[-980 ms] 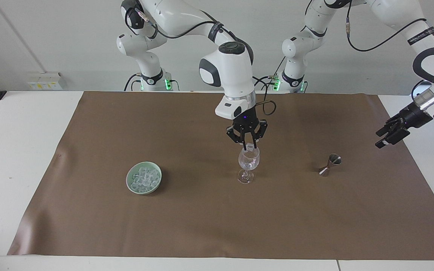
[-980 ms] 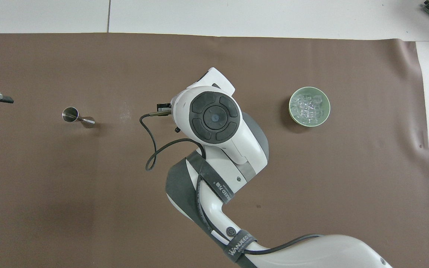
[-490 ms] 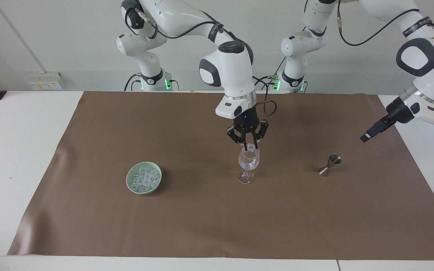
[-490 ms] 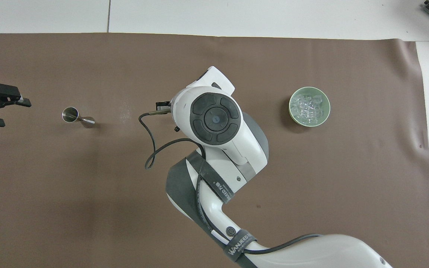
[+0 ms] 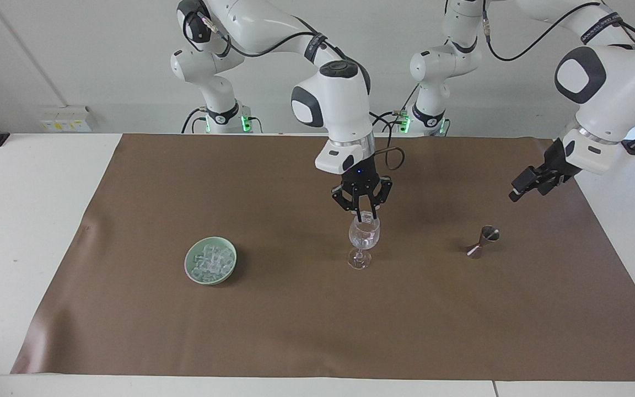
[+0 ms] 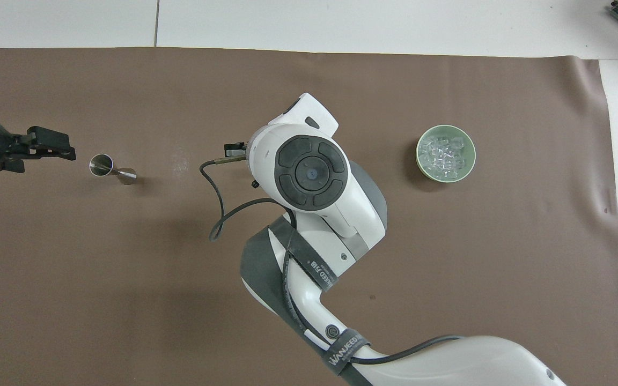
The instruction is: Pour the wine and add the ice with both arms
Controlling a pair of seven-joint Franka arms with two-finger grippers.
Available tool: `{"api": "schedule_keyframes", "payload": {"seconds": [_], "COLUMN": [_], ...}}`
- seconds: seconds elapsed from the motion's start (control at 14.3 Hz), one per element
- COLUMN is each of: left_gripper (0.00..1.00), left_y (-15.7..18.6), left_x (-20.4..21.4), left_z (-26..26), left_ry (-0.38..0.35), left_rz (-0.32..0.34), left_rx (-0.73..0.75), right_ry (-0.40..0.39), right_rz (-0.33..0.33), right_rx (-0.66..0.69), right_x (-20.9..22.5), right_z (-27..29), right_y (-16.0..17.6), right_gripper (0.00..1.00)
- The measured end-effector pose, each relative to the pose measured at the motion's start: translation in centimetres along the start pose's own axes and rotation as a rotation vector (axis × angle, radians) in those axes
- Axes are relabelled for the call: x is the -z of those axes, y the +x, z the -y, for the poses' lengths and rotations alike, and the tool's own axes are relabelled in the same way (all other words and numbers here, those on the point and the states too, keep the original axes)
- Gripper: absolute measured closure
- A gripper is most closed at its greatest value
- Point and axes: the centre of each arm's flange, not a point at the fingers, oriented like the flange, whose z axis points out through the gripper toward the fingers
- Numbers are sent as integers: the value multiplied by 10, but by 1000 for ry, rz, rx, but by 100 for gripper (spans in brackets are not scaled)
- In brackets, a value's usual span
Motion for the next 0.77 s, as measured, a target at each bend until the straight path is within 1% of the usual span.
{"api": "schedule_keyframes", "payload": {"seconds": [0.14, 0.28, 0.56, 0.7, 0.77], "left_gripper": [0, 0, 0, 0, 0], "left_y": [-7, -18, -41, -49, -51], "left_x": [10, 25, 63, 78, 82], "left_z": [-10, -11, -12, -13, -14], "left_ry": [13, 33, 77, 97, 100], "left_rz": [-4, 7, 44, 60, 64], "left_rx": [-56, -80, -96, -101, -104], "right_ry": [-1, -3, -3, -3, -3], "right_rz": [-1, -2, -2, -2, -2], "right_rx": [0, 0, 0, 0, 0], "right_x": [0, 0, -1, -1, -1], "right_z": [-1, -2, -2, -2, -2], "right_y": [0, 1, 1, 1, 1], "right_gripper": [67, 67, 67, 66, 64]}}
